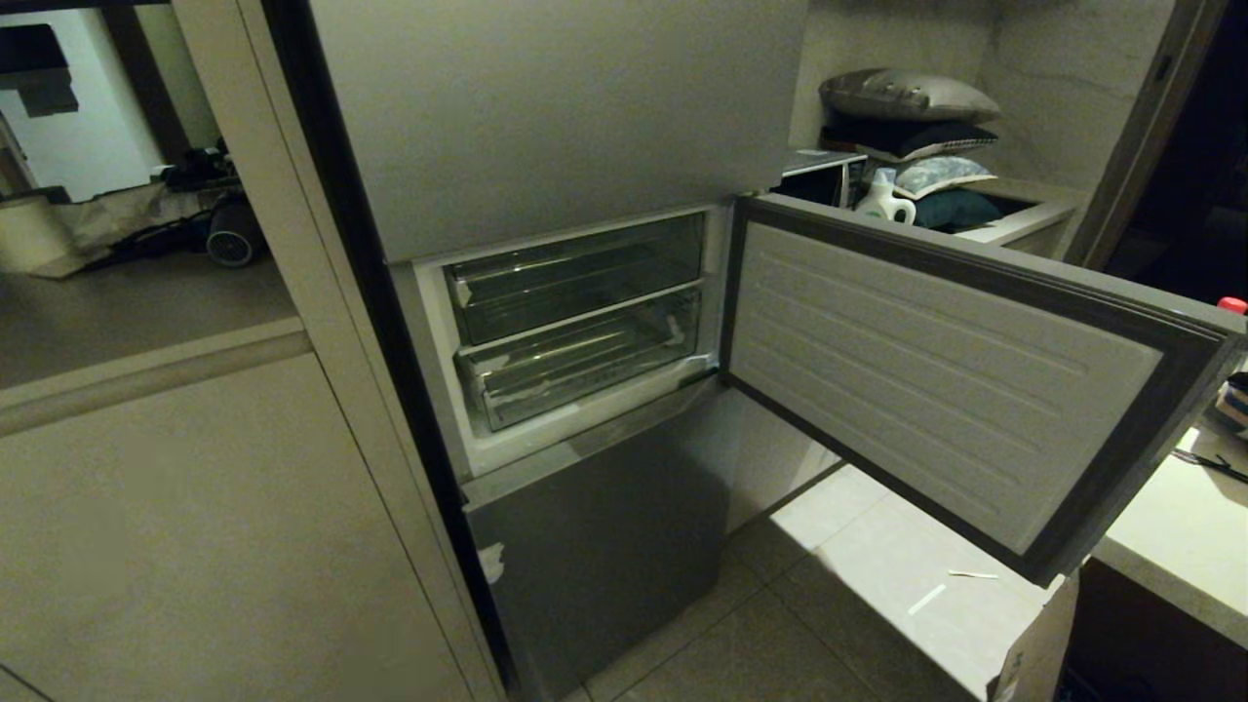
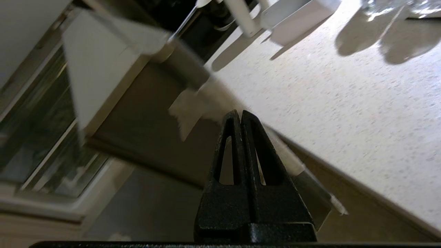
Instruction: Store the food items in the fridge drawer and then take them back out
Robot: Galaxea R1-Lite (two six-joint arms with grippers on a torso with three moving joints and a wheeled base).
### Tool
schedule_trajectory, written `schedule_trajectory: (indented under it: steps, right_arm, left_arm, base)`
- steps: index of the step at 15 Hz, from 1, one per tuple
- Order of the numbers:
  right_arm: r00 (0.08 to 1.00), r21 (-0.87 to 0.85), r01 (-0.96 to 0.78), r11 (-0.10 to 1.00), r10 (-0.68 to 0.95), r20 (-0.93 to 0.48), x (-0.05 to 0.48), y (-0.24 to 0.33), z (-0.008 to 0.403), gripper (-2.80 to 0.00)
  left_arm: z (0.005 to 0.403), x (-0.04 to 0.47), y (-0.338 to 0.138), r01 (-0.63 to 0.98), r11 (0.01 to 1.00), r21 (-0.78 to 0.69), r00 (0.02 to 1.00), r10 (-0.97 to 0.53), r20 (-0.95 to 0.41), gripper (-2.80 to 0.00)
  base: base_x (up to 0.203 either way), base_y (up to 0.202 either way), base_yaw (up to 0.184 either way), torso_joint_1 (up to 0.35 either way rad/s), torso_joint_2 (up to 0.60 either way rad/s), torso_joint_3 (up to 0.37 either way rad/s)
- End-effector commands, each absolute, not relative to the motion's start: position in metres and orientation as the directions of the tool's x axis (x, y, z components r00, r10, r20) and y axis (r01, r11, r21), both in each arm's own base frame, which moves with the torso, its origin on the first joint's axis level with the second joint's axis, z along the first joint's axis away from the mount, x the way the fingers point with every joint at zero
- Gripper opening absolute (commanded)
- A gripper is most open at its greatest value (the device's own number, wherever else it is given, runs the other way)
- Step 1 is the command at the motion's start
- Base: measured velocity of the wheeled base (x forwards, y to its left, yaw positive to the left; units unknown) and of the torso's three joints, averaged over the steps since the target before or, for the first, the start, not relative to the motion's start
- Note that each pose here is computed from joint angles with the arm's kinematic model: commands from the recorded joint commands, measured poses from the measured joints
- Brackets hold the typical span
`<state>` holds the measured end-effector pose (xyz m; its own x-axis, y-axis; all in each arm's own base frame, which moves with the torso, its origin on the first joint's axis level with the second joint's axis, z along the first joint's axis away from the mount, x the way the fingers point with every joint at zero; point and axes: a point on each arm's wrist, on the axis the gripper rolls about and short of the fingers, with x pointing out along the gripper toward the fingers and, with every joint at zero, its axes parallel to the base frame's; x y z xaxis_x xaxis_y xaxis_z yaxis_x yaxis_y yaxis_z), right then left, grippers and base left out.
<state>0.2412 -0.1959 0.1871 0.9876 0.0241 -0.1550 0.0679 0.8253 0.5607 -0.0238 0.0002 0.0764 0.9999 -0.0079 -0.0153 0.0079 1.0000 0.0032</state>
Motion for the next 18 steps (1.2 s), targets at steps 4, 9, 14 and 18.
schedule_trajectory:
  steps: [4,9,14,18]
  right_arm:
    - [0.989,0.559,0.028,0.829,0.057,-0.134,0.218,-0.177,0.195,-2.80]
    - [0.997,0.509,0.064,0.858,-0.028,-0.077,0.195,-0.182,0.216,-2.80]
    - [0.993,0.495,0.119,0.860,-0.099,-0.066,0.209,-0.217,0.218,-2.80]
    - [0.991,0.532,0.122,0.838,-0.078,-0.105,0.230,-0.237,0.198,-2.80]
  left_arm:
    - [0.076,-0.024,0.000,0.008,1.000,0.003,1.000,-0.008,-0.015,-2.80]
    - [0.076,-0.024,0.000,0.008,1.000,0.003,1.000,-0.008,-0.015,-2.80]
    - [0.076,-0.024,0.000,0.008,1.000,0.003,1.000,-0.008,-0.015,-2.80]
    - [0.076,-0.024,0.000,0.008,1.000,0.003,1.000,-0.008,-0.015,-2.80]
  base:
    - [0.000,0.000,0.000,0.000,0.00,0.000]
    - [0.000,0.000,0.000,0.000,0.00,0.000]
    - [0.000,0.000,0.000,0.000,0.00,0.000]
    - [0.000,0.000,0.000,0.000,0.00,0.000]
